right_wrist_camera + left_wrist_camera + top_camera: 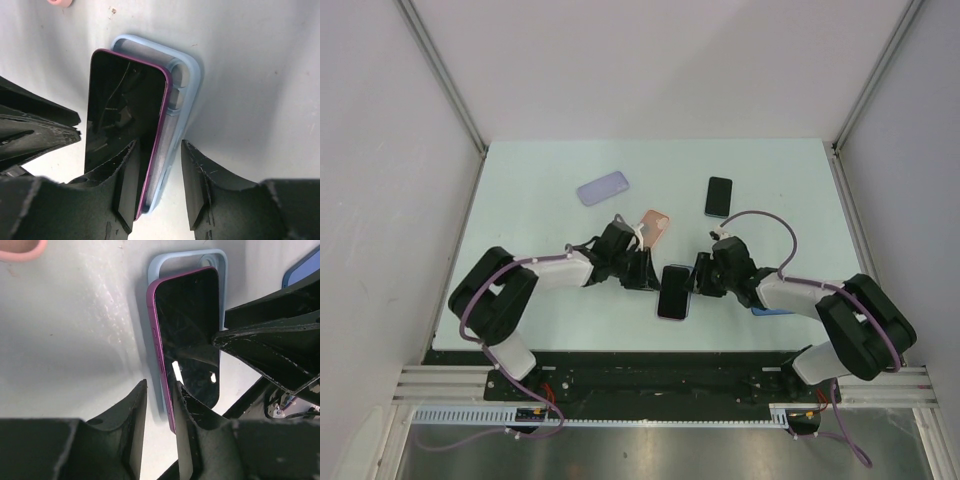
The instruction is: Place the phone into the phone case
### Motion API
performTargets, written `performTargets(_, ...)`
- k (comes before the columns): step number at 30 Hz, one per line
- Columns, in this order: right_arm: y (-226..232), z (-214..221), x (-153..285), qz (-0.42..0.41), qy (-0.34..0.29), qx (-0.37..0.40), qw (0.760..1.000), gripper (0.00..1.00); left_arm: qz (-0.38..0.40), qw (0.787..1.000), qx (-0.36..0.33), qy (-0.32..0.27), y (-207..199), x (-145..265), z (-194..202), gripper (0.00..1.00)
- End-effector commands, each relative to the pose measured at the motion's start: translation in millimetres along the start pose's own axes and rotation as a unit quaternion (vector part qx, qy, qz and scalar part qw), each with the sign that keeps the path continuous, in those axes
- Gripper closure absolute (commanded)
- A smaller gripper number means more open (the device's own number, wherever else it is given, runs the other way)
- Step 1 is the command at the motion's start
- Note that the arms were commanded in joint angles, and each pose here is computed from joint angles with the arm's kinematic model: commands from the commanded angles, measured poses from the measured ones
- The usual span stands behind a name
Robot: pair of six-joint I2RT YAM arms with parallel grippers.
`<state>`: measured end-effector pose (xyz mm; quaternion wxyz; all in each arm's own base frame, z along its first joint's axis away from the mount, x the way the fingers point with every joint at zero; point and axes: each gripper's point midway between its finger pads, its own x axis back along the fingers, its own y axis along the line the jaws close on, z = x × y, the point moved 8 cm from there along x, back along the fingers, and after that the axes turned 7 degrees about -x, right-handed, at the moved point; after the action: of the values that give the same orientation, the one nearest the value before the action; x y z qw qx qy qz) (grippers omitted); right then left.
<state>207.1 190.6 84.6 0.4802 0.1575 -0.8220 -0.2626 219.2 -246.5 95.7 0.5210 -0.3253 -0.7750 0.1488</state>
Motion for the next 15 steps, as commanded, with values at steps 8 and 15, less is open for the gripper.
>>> performTargets(8, -2.6, 3.4, -11.6, -0.017, 0.014, 0.012, 1.0, 0.7, 0.067, 0.997, -0.041, -0.019, -33.6, -14.6, -18.6, 0.82)
performTargets(15, -0.7, 5.0, -11.9, -0.026, 0.022, 0.012, 0.999, 0.71, 0.057, 0.997, -0.046, -0.008, -36.5, -26.1, -17.6, 0.92)
